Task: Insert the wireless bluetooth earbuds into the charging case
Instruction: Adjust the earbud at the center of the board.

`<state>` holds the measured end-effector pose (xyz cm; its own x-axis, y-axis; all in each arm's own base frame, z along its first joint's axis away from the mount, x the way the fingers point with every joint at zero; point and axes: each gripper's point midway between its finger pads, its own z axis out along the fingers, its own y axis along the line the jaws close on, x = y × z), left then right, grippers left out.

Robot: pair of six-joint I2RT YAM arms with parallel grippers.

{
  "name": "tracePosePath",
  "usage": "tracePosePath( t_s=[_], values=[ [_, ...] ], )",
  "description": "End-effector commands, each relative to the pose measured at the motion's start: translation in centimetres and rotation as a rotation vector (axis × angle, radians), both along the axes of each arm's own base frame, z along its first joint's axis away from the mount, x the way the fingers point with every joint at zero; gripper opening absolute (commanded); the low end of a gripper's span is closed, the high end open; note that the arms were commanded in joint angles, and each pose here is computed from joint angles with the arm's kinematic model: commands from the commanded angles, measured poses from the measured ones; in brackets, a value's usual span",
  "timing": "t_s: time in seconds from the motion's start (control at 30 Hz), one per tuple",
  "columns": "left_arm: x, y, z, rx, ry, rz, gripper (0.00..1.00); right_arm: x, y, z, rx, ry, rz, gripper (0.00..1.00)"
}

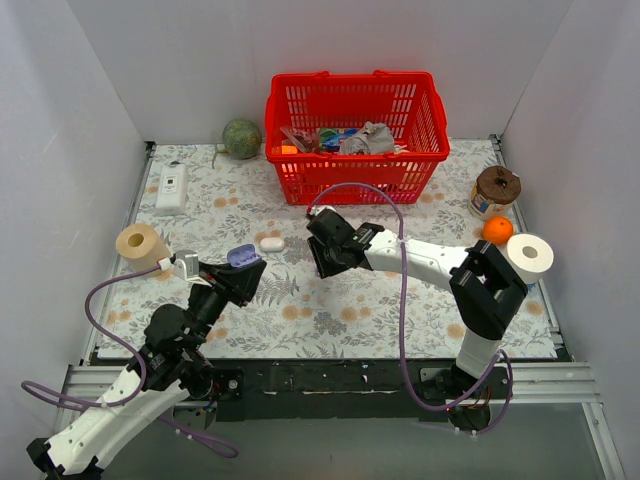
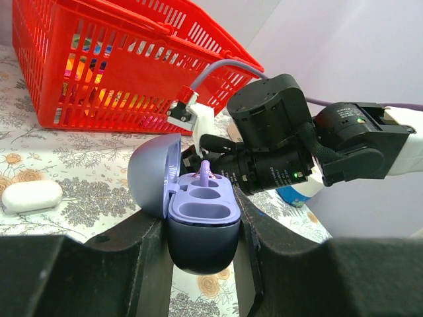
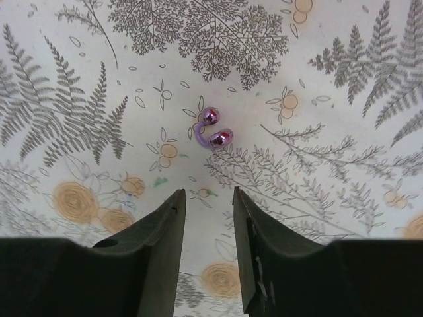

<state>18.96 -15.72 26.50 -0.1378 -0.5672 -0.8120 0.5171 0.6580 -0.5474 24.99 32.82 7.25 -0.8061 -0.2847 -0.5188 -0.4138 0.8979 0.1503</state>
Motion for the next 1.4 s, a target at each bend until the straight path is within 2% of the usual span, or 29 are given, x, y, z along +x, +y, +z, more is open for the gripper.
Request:
tracePosePath(
  t_s=[0.0,0.2,0.4,0.5,0.67,0.97,1.27,1.37],
  values=[
    [0.2,0.3,0.2,0.001,-0.009,0.017,0.0,1.6,0.7,2.2,-0.071,-0.167,0.298,0.41],
    [0.3,0.2,0.0,0.009,-0.001,0.019,0.0,2.0,0.2,1.2,-0.148,-0.242,0.412,0.43],
    [0.4,0.1,-0.3,0.016,0.007,0.017,0.0,1.8,1.6,0.4,-0.12,-0.275,0.51,0.47],
    [0.4,0.2,-0.3,0.02,0.008,0.021,0.0,2.6,1.6,-0.2,-0.164,-0.278,0.501,0.47],
    [0.5,0.3,-0.4,0.029,0.012,0.032,0.0,3.1,2.4,-0.5,-0.155,-0.285,0.504,0.48],
    [0.6,0.5,-0.4,0.027,0.01,0.042,0.0,2.8,2.4,-2.7,-0.182,-0.22,0.502,0.48],
    [0.4,0.6,-0.1,0.016,0.003,0.04,0.0,1.6,2.4,-4.0,-0.078,-0.1,0.427,0.38],
    [0.4,0.7,-0.1,0.014,-0.001,0.042,0.0,1.2,2.4,-4.0,-0.028,-0.069,0.395,0.31]
  ],
)
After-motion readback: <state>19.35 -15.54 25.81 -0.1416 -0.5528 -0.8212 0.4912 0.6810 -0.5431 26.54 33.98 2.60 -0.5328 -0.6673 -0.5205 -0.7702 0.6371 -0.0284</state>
